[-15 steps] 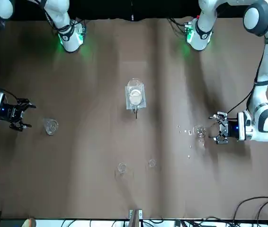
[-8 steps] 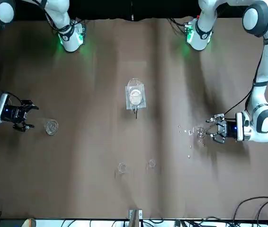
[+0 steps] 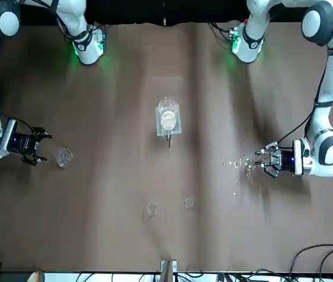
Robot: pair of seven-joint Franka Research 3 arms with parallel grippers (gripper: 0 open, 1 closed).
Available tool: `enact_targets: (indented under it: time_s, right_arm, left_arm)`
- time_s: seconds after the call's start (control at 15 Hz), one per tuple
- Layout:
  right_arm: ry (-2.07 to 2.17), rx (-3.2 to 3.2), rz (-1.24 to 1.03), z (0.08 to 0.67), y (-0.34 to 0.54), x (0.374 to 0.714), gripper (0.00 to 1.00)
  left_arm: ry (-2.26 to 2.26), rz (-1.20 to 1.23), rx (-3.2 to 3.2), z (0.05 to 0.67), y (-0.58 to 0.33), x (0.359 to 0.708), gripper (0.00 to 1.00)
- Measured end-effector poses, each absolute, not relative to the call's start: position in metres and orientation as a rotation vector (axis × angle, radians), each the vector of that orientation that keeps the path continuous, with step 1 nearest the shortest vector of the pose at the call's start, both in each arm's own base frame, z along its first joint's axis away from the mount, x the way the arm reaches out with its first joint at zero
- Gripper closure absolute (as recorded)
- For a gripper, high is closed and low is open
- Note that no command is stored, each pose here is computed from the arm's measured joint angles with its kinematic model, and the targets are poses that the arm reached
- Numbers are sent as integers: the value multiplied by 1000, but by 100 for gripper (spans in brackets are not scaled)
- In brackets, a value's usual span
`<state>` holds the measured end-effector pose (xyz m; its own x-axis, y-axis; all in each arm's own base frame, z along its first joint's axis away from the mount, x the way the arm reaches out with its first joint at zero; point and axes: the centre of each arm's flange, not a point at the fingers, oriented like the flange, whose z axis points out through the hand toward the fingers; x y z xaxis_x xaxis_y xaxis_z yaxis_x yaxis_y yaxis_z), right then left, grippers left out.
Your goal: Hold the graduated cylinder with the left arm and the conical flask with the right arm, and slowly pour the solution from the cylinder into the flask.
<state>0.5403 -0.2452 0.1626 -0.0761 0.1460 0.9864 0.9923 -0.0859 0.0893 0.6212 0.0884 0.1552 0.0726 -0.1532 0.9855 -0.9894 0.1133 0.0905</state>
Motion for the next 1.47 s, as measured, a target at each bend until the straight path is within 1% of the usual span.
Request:
enact_targets:
  time_s: [0.6, 0.93, 1.2, 1.47]
  right_arm:
    - [-1354, -1316, -1282, 158, -238, 542, 0]
    - [-1344, -1310, -1277, 151, -234, 541, 0]
    - [-1337, -1309, -1273, 146, -233, 540, 0]
    - [-1333, -1307, -1271, 145, -232, 540, 4]
  left_arm:
    - [-1329, 995, 1258, 162, 84, 627, 66]
    - [-1368, 991, 1256, 212, 72, 642, 66]
    - [-1448, 980, 1229, 254, 41, 653, 66]
    - [-1541, 961, 1228, 297, 1, 663, 66]
